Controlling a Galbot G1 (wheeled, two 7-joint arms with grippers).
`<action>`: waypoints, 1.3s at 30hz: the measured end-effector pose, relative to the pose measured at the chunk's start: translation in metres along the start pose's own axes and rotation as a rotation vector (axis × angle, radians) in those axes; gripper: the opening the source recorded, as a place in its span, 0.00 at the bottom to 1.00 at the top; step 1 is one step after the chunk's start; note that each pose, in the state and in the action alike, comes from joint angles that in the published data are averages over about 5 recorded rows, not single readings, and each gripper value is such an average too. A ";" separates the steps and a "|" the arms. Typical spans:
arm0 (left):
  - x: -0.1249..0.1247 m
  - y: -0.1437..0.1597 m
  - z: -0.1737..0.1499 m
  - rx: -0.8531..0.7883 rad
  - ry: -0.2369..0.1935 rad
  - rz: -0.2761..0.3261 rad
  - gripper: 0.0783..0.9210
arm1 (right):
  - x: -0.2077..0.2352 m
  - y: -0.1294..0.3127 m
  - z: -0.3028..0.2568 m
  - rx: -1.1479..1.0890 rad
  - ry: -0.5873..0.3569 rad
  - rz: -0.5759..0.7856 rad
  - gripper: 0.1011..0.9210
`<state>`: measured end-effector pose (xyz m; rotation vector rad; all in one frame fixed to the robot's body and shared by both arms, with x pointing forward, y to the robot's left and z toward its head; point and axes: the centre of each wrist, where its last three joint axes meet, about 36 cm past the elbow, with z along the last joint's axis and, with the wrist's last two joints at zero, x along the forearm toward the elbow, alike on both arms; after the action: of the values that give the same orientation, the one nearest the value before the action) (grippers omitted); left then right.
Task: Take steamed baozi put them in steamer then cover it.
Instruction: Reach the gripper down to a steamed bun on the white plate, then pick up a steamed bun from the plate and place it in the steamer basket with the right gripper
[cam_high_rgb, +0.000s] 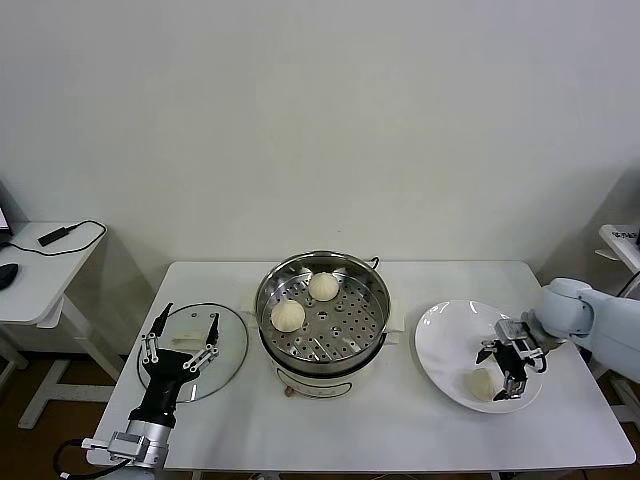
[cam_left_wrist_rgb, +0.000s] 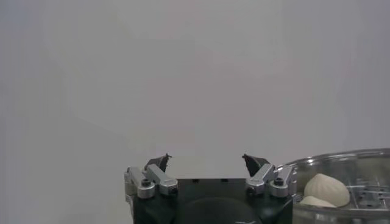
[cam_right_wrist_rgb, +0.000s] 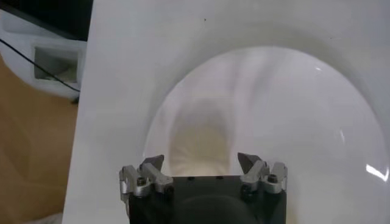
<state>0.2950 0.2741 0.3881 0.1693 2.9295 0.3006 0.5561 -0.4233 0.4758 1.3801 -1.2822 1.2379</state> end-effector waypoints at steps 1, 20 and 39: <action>0.000 0.000 0.000 0.000 0.000 0.000 0.88 | -0.002 0.000 0.000 -0.002 0.000 -0.002 0.84; 0.000 0.001 0.002 -0.001 0.001 0.000 0.88 | 0.020 -0.016 -0.010 0.029 -0.008 0.022 0.65; 0.002 -0.003 -0.003 0.005 -0.007 0.003 0.88 | 0.184 -0.106 -0.205 0.766 -0.035 0.196 0.63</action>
<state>0.2916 0.2711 0.3901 0.1759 2.9233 0.2920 0.6362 -0.2365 0.6905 1.8266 -1.0123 1.9732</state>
